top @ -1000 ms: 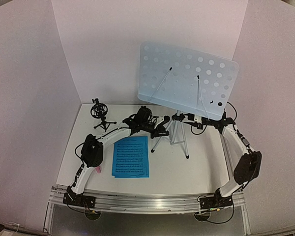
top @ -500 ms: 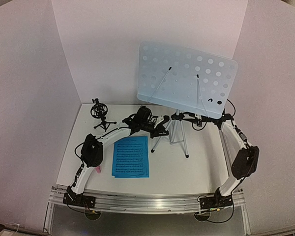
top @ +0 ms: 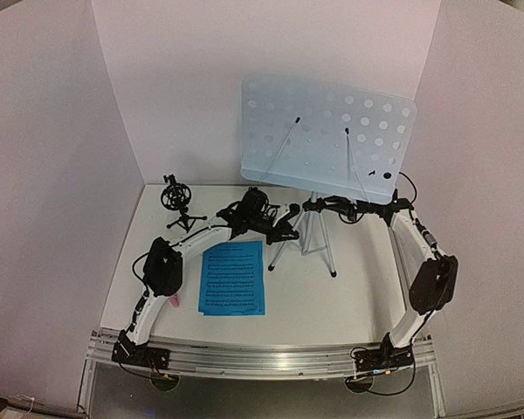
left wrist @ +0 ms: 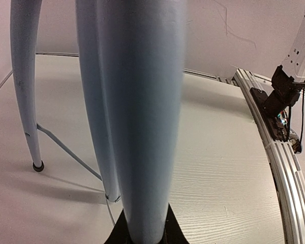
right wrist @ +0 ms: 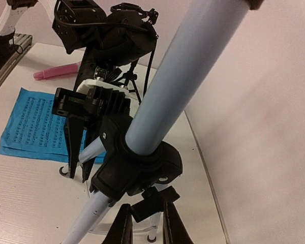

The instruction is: Set up the instrument practice props

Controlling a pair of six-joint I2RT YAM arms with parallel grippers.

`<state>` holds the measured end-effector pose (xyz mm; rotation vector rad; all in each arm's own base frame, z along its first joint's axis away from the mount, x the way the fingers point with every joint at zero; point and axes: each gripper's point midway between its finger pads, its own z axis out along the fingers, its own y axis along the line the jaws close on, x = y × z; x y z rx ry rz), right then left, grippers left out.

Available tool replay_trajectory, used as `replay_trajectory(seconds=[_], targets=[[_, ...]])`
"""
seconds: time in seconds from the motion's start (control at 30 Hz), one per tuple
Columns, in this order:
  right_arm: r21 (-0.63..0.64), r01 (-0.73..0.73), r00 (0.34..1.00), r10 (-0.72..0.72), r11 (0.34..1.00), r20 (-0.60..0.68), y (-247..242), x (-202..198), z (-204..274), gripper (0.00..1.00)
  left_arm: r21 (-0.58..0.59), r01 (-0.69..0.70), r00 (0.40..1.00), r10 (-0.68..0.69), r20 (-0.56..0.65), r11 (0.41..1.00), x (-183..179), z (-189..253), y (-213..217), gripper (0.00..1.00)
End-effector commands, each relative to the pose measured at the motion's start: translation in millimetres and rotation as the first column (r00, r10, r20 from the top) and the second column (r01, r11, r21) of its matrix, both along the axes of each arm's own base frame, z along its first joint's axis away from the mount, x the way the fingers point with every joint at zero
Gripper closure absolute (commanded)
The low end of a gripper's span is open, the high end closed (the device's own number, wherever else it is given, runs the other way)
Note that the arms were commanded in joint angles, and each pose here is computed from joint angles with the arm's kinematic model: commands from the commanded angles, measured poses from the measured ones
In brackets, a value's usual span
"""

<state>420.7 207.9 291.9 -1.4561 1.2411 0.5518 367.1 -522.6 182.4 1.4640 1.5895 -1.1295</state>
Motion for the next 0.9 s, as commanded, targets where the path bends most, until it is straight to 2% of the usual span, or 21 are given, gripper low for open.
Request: replay_trajectory(seconds=[0.0,0.3,0.57,0.87], targets=[[0.089,-0.034,0.987,0.047,0.995,-0.151,13,-17,17,0.93,0.029,-0.033,0.996,0.03,0.089,0.999,11,-1,10,1.0],[0.091,-0.007,0.975,0.027,0.996,-0.22,10,-33,9,0.97,0.059,-0.036,0.987,0.027,0.157,0.998,16,1,11,1.0],[0.105,0.024,0.962,0.005,0.994,-0.272,6,-32,13,0.99,0.078,-0.062,0.97,0.042,0.241,0.995,20,1,7,1.0],[0.054,0.099,0.958,-0.081,0.994,-0.276,-2,-35,5,0.82,0.007,-0.104,0.974,0.101,0.203,0.994,29,7,-5,1.0]])
